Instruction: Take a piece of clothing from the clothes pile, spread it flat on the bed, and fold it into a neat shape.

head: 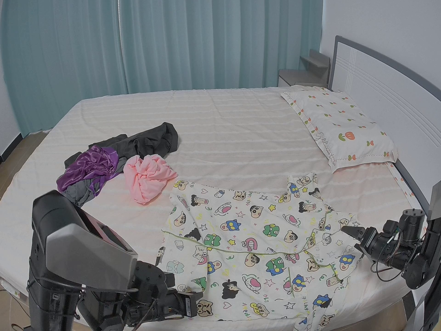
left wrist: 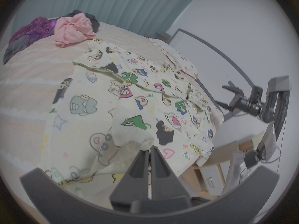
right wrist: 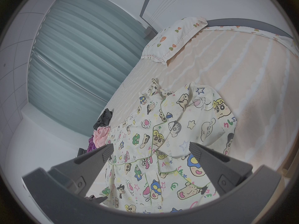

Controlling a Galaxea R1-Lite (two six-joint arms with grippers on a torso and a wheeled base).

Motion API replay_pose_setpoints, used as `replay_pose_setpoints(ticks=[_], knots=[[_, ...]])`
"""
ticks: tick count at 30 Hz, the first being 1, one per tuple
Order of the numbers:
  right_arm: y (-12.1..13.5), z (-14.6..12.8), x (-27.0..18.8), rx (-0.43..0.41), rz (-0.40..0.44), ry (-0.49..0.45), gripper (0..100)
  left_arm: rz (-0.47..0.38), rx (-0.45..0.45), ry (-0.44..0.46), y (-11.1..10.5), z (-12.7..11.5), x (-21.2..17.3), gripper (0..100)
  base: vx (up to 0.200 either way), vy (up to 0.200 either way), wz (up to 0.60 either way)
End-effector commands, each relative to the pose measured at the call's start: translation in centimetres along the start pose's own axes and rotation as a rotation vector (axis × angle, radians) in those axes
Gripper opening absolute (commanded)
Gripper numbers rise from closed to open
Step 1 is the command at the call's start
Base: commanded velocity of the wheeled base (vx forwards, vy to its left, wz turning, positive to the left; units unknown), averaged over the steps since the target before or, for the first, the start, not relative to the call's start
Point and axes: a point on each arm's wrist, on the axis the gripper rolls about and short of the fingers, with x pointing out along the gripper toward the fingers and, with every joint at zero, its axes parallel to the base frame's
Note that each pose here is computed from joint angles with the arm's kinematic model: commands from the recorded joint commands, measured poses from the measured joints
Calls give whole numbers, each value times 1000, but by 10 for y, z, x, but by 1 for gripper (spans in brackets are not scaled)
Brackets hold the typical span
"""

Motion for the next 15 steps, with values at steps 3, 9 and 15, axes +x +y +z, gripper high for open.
replay_pose_setpoints(ticks=[3,9,15], knots=[[1,0,0,-6,10,-5,100,-3,33,67,-3,-17,4,0,0,0,0],[2,-2,1,-9,11,4,100,-15,63,113,-9,-28,3,100,0,0,0],[2,-2,1,-9,11,4,100,3,59,106,-9,-30,3,100,0,0,0]])
